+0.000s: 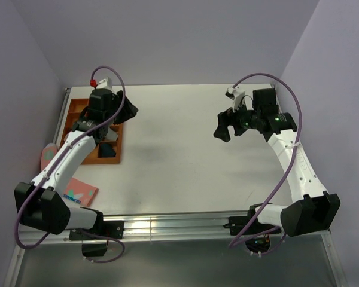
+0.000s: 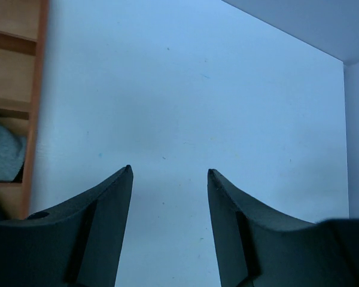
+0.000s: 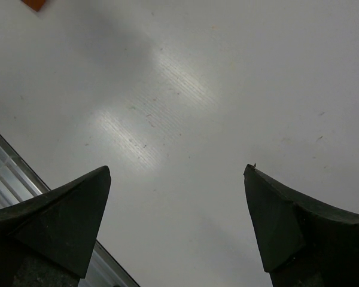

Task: Roll the socks
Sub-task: Reset both arms

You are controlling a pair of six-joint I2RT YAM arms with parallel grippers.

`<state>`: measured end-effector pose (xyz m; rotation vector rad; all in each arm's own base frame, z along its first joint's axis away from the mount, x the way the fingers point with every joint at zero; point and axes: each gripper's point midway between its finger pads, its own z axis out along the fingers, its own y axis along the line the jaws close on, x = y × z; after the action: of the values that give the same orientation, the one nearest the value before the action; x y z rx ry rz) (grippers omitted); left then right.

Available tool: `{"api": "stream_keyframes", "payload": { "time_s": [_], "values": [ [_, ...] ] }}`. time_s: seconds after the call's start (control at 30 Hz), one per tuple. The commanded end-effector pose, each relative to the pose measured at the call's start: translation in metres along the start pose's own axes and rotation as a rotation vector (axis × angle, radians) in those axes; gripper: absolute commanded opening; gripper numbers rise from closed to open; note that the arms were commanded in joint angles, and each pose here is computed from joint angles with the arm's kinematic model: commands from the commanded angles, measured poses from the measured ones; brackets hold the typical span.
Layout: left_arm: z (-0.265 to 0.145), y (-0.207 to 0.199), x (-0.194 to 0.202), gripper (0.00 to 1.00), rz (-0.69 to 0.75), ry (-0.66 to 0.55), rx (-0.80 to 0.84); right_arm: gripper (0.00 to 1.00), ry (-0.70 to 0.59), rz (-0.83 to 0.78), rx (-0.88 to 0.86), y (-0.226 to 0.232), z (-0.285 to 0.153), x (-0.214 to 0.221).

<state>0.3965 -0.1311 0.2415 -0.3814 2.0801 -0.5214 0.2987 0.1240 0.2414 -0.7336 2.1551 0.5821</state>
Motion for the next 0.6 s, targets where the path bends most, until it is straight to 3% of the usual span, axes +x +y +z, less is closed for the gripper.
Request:
{"api": "stream_keyframes", "payload": {
  "time_s": [0.0, 0.33, 0.57],
  "values": [
    [-0.009, -0.029, -0.005, 0.58, 0.043, -0.044, 0.109, 1.0, -0.092, 0.008, 0.023, -0.002, -0.009, -0.027],
    [-0.021, -0.098, 0.038, 0.57, 0.118, -0.011, 0.297, 1.0, -0.198, 0.065, 0.03, -0.002, -0.009, -0.041],
    [-0.018, -0.117, 0.056, 0.57, 0.146, 0.007, 0.324, 1.0, -0.231, 0.061, 0.053, -0.005, -0.012, -0.044]
  ]
}}
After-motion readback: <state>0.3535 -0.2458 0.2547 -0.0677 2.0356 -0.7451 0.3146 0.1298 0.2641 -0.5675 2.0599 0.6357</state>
